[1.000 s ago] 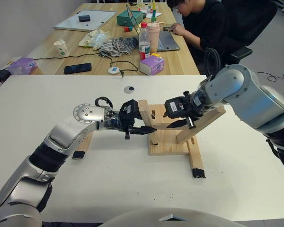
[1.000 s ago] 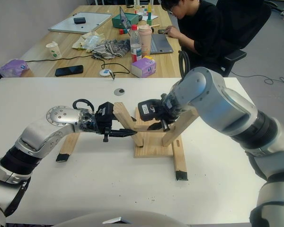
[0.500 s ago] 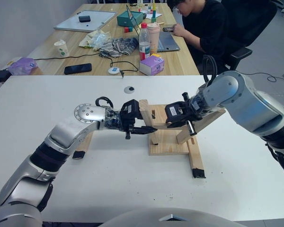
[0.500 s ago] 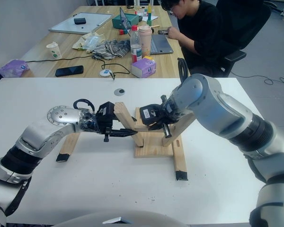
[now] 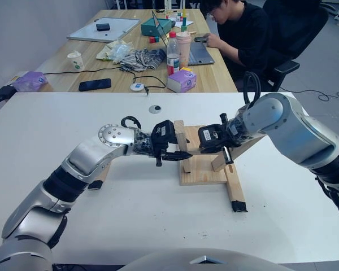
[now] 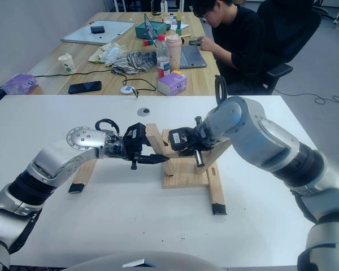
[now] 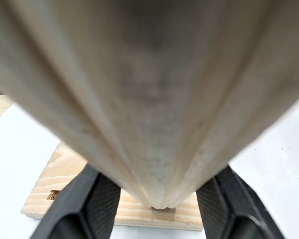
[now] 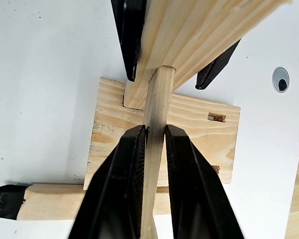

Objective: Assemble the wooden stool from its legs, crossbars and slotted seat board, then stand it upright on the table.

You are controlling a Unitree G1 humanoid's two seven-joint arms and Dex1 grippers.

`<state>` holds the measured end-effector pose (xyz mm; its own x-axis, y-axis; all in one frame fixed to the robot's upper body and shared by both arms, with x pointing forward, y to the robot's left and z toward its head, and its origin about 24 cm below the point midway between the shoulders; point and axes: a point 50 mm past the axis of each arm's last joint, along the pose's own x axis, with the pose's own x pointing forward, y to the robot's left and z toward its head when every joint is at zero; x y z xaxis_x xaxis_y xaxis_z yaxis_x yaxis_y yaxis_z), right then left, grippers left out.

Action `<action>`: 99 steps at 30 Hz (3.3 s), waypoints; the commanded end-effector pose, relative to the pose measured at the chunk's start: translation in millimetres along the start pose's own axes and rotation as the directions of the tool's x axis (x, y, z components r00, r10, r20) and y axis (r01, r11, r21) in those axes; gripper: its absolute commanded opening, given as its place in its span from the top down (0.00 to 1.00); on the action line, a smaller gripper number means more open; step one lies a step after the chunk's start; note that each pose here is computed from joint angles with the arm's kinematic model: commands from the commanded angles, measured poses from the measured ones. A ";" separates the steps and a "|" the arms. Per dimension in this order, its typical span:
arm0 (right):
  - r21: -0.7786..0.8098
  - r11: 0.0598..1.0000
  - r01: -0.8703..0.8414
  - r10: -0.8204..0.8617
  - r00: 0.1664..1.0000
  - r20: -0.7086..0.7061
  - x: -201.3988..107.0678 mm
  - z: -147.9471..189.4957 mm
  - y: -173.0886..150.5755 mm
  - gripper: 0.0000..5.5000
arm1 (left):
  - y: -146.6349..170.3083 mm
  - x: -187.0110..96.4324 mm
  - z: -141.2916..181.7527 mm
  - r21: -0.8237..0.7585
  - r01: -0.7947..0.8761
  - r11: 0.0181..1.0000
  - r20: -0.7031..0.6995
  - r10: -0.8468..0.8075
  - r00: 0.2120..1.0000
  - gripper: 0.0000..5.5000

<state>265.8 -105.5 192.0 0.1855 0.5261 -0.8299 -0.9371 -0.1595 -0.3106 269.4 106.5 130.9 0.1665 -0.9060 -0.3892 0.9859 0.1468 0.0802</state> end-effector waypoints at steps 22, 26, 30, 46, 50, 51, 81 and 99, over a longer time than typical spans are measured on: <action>0.698 0.499 0.514 -0.807 0.568 0.158 -133.4 -63.5 -72.0 0.63 | 5.4 -65.2 -72.2 -0.306 -0.395 0.866 -0.304 0.304 0.903 0.25; 0.713 0.451 0.537 -0.742 0.670 -0.035 -61.2 -125.7 -34.2 0.63 | 0.9 -50.8 -97.6 -0.325 -0.447 0.834 -0.292 0.361 0.886 0.25; 0.726 0.458 0.514 -0.636 0.759 -0.136 8.5 -149.3 24.8 0.63 | -2.7 -29.1 -116.5 -0.302 -0.438 0.847 -0.276 0.362 0.891 0.25; 0.481 0.612 0.627 -0.427 0.775 -0.466 49.5 -201.9 79.7 0.63 | -6.3 -9.0 -119.8 -0.274 -0.376 0.885 -0.243 0.314 0.918 0.25; 0.502 0.611 0.611 -0.515 0.789 -0.335 43.6 -179.5 56.3 0.63 | -7.5 -8.6 -118.2 -0.273 -0.379 0.884 -0.237 0.320 0.917 0.25; 0.510 0.604 0.612 -0.563 0.781 -0.271 42.3 -168.2 47.9 0.63 | -7.3 -7.6 -116.6 -0.272 -0.378 0.885 -0.231 0.321 0.919 0.25; 0.542 0.482 0.688 -0.647 0.697 -0.309 99.3 -192.9 -10.0 0.63 | -29.4 -22.8 -110.8 -0.163 -0.092 0.982 -0.289 0.041 0.956 0.25; 0.733 0.609 0.304 -0.560 0.818 0.126 37.9 -115.8 79.1 0.63 | 115.1 -54.3 -74.9 -0.147 -0.796 0.588 -0.047 0.799 0.599 0.25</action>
<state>250.7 -207.4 72.0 0.7267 0.5556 -0.4040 -0.6505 0.7455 -0.1448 363.0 206.1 94.7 0.8410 -0.4735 -0.2617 0.5294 0.8200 0.2177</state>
